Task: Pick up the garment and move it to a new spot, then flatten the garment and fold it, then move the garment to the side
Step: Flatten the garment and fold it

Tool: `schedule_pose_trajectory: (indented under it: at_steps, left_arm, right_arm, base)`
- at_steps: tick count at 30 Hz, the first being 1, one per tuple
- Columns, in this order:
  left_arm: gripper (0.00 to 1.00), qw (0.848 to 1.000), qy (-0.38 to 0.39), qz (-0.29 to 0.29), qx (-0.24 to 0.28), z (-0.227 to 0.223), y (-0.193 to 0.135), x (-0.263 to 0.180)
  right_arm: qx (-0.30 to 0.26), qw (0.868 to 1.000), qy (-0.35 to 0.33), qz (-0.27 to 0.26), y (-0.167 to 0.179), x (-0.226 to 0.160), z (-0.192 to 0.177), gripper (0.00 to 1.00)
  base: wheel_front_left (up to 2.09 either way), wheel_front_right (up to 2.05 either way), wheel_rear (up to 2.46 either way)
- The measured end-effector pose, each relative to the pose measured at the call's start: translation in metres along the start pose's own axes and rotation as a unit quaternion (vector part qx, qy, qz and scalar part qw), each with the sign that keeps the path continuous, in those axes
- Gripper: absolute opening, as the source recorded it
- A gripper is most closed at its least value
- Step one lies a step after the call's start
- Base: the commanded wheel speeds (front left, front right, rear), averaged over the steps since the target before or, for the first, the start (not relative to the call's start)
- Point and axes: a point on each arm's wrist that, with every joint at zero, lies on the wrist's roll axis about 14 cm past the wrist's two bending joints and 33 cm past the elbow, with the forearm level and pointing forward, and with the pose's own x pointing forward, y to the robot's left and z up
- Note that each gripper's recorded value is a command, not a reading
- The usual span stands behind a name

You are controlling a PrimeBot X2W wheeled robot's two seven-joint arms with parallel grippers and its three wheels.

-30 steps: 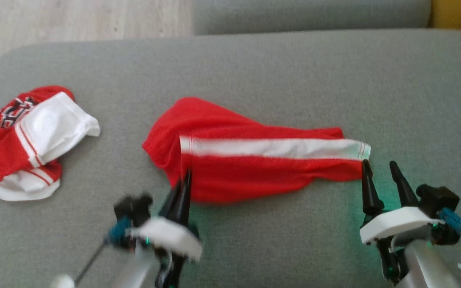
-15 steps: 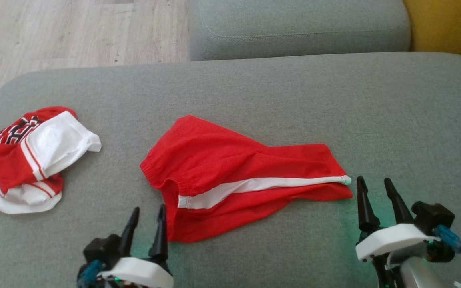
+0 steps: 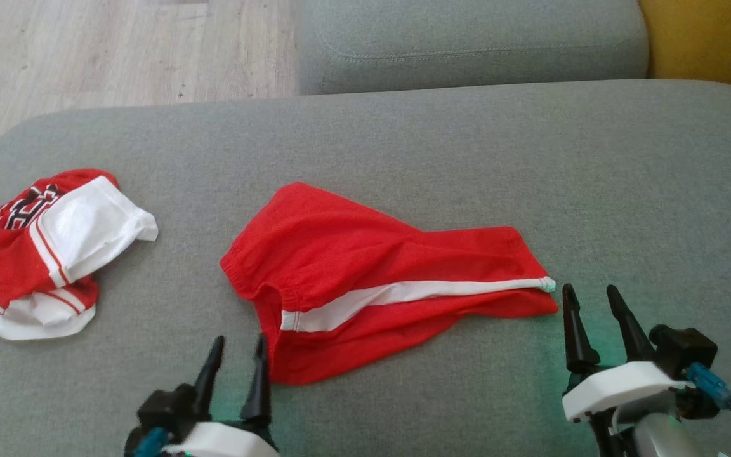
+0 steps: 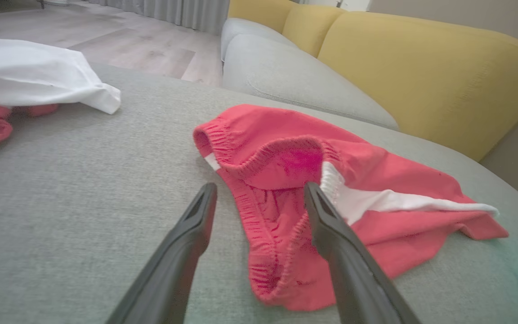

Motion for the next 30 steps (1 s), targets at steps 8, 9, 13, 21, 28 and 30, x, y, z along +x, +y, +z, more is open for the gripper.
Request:
schedule_pose_trajectory:
  at_steps: [8,9,13,21,28,30]
  left_arm:
    - [1.0,0.998,0.005,-0.059,-0.001,0.001,-0.034,0.015]
    - [1.0,0.998,0.004,-0.066,-0.002,0.003,-0.037,0.017]
    - [1.0,0.997,0.019,-0.069,0.001,-0.005,-0.039,0.022]
    - [1.0,0.996,0.045,-0.071,-0.003,-0.018,-0.039,0.028]
    - [0.0,0.997,0.041,-0.071,-0.008,-0.014,-0.039,0.035]
    - [0.0,0.997,0.035,-0.069,-0.011,-0.011,-0.037,0.037]
  right_arm:
    - [-0.001,1.0,0.014,0.007,0.004,0.0,-0.009,1.0]
    - [-0.002,1.0,0.016,0.008,0.005,0.0,-0.01,1.0]
    - [-0.001,1.0,0.021,0.003,0.002,-0.001,-0.013,1.0]
    - [-0.002,1.0,0.03,-0.007,-0.005,-0.004,-0.019,1.0]
    - [-0.002,0.999,0.037,-0.009,-0.007,-0.002,-0.024,1.0]
    - [0.0,0.999,0.04,-0.009,-0.007,-0.001,-0.026,1.0]
  base:
    - [0.0,0.0,0.0]
    - [0.0,0.0,0.0]
    - [0.0,0.0,0.0]
    - [0.0,0.0,0.0]
    - [0.0,0.0,0.0]
    - [0.0,0.0,0.0]
